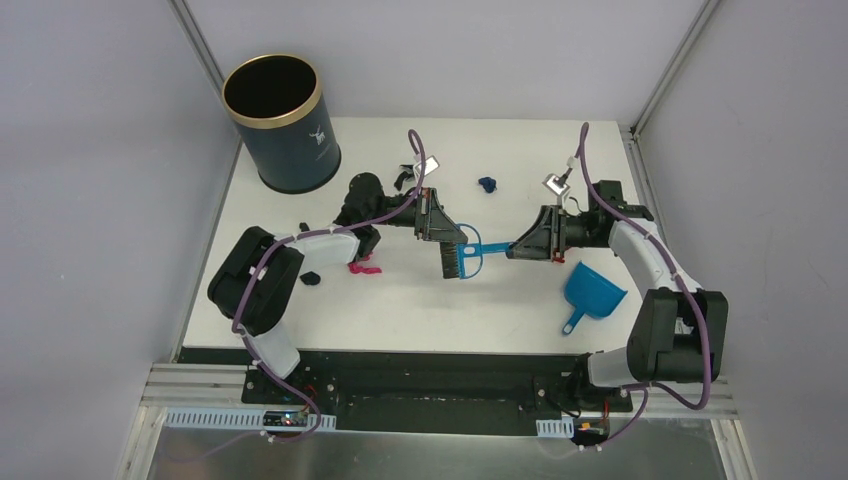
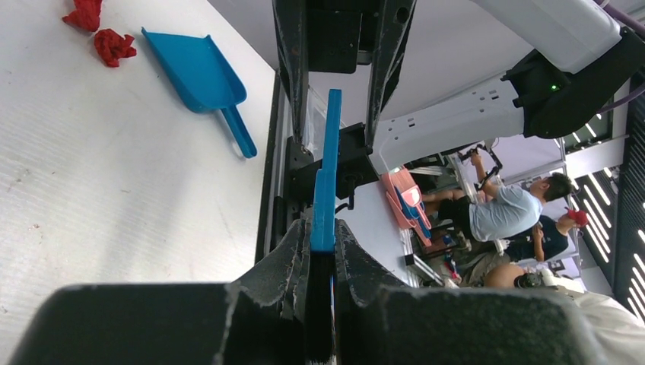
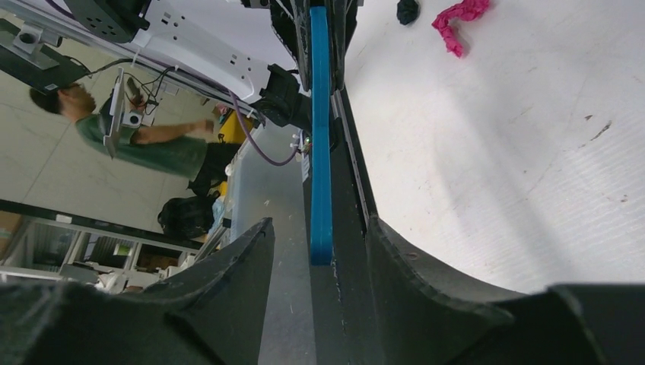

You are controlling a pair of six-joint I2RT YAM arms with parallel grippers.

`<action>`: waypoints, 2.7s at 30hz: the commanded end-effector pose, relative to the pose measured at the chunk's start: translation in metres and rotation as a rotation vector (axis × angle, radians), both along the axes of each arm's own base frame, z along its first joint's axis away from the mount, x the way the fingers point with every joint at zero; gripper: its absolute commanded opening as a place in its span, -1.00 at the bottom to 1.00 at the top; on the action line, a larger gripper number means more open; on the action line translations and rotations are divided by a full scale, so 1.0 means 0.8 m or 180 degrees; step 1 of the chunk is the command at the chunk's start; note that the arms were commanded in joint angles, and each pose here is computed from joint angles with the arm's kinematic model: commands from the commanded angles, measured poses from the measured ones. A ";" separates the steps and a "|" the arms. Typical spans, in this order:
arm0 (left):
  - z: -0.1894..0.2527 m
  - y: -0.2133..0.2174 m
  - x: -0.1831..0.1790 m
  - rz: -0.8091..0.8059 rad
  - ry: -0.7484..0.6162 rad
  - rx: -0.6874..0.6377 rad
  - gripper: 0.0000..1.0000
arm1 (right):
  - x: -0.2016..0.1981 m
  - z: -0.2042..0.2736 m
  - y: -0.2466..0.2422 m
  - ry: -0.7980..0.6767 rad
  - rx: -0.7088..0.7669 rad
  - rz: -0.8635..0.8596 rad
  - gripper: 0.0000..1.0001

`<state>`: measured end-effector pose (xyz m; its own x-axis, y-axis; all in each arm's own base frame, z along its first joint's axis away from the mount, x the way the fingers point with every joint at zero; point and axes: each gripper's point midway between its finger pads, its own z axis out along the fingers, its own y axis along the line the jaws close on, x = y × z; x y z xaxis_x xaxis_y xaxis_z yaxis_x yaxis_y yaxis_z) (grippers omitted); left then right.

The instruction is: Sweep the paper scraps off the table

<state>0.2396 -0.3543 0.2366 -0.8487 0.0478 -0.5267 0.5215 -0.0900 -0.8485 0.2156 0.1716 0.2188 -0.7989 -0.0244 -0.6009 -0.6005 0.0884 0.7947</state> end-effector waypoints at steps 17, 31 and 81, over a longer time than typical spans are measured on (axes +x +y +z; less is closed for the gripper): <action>-0.003 -0.002 0.014 0.0101 0.0048 -0.0077 -1.00 | 0.008 0.005 0.017 -0.0212 0.0029 0.0203 -0.80; -0.007 0.010 0.006 -0.0007 -0.0354 0.0228 -0.26 | -0.002 -0.025 0.016 -0.0128 -0.0390 0.0304 -1.00; -0.027 -0.001 0.014 -0.0081 0.0196 0.0147 -1.00 | 0.029 -0.011 0.009 0.0222 0.0020 0.0134 -0.06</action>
<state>0.2486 -0.3566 0.2111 -0.8951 0.1051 -0.4334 0.4314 -0.0419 -0.9012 0.2301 0.1791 0.2060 -0.8570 -0.0787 -0.5093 -0.5145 0.0746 0.8542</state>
